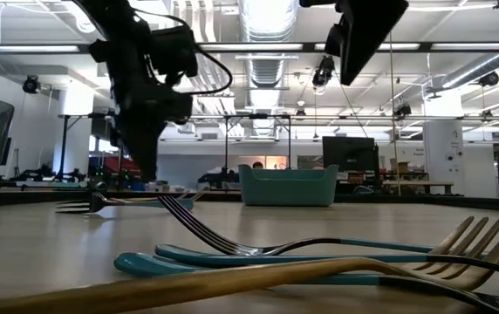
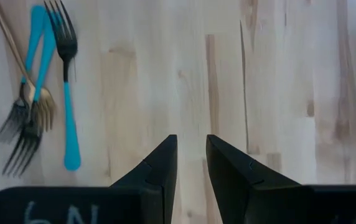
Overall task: Sort silverware by color (type)
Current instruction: Put the blue fork into the black bin
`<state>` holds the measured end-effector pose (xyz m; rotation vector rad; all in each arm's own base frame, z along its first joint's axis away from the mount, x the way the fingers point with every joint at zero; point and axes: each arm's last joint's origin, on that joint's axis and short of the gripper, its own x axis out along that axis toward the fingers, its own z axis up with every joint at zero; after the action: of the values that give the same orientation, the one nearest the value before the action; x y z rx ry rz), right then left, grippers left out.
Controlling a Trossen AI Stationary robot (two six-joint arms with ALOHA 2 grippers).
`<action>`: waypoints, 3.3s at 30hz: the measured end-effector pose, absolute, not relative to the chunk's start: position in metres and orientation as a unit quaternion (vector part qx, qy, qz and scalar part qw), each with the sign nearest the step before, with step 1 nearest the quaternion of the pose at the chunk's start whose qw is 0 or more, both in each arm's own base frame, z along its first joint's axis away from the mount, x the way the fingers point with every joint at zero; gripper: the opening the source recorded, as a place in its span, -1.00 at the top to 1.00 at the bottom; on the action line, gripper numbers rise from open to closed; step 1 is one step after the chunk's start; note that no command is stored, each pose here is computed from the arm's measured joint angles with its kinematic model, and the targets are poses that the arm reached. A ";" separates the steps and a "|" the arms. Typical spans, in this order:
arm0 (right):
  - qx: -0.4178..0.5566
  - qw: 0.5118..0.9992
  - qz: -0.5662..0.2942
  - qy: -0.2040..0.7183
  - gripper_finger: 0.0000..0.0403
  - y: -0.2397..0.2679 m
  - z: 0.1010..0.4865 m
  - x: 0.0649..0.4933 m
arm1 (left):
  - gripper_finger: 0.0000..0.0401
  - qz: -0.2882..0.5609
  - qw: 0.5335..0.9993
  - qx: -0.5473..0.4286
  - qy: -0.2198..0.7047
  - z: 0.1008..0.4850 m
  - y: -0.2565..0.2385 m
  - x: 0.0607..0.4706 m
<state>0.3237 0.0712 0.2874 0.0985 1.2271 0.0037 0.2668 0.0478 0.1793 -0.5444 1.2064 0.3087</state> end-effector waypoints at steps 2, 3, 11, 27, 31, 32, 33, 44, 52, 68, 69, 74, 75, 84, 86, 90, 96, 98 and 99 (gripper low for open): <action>0.045 0.813 0.001 0.580 0.62 0.071 0.287 0.323 | 1.00 0.139 0.772 -0.247 0.569 0.179 0.045 0.265; 0.044 0.811 0.001 0.583 0.62 0.071 0.287 0.322 | 1.00 0.138 0.771 -0.246 0.570 0.179 0.044 0.265; 0.022 0.806 0.012 0.592 0.62 0.069 0.286 0.320 | 0.70 0.124 0.768 -0.231 0.584 0.176 0.037 0.263; 0.000 0.804 0.023 0.594 0.62 0.068 0.289 0.316 | 0.26 0.150 0.722 -0.218 0.640 0.137 0.031 0.264; -0.003 0.804 0.026 0.594 0.62 0.068 0.289 0.316 | 0.32 0.163 0.699 -0.221 0.661 0.124 0.030 0.266; -0.003 0.804 0.026 0.594 0.62 0.068 0.289 0.316 | 0.36 0.165 0.695 -0.223 0.663 0.122 0.030 0.266; -0.004 0.804 0.026 0.594 0.62 0.068 0.289 0.316 | 0.42 0.166 0.693 -0.223 0.665 0.121 0.030 0.266; -0.008 0.803 0.029 0.595 0.62 0.068 0.289 0.316 | 0.99 0.166 0.696 -0.234 0.659 0.137 0.031 0.276; 0.022 0.791 0.001 0.611 0.62 0.068 0.288 0.312 | 1.00 0.113 0.734 -0.249 0.621 0.172 0.029 0.296; 0.065 0.788 -0.092 0.606 0.62 0.054 0.310 0.288 | 1.00 -0.041 0.782 -0.297 0.547 0.258 -0.048 0.262; 0.066 0.788 -0.092 0.605 0.62 0.054 0.311 0.288 | 1.00 -0.051 0.778 -0.298 0.550 0.260 -0.058 0.258; 0.062 0.791 -0.089 0.602 0.62 0.054 0.311 0.288 | 1.00 -0.065 0.741 -0.314 0.590 0.264 -0.104 0.236; 0.061 0.793 -0.087 0.600 0.62 0.054 0.310 0.289 | 1.00 -0.068 0.734 -0.313 0.599 0.264 -0.112 0.231; 0.061 0.803 -0.081 0.588 0.62 0.055 0.310 0.292 | 1.00 -0.062 0.688 -0.300 0.658 0.257 -0.169 0.194; 0.061 0.803 -0.081 0.587 0.62 0.055 0.310 0.292 | 1.00 -0.053 0.689 -0.285 0.664 0.253 -0.176 0.189; 0.063 0.807 -0.080 0.582 0.62 0.055 0.311 0.293 | 1.00 -0.024 0.692 -0.278 0.666 0.245 -0.182 0.190; 0.083 0.816 -0.078 0.567 0.62 0.058 0.312 0.297 | 0.96 0.040 0.677 -0.301 0.670 0.232 -0.186 0.196; 0.085 0.818 -0.074 0.564 0.62 0.060 0.312 0.297 | 0.91 0.042 0.671 -0.300 0.677 0.229 -0.188 0.196; 0.085 0.819 -0.072 0.562 0.62 0.061 0.312 0.297 | 0.88 0.041 0.667 -0.300 0.681 0.228 -0.188 0.196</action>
<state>0.2973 0.0610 0.3121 0.1807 1.1973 -0.1534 0.1962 -0.1884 0.2280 -0.6761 1.5359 0.0922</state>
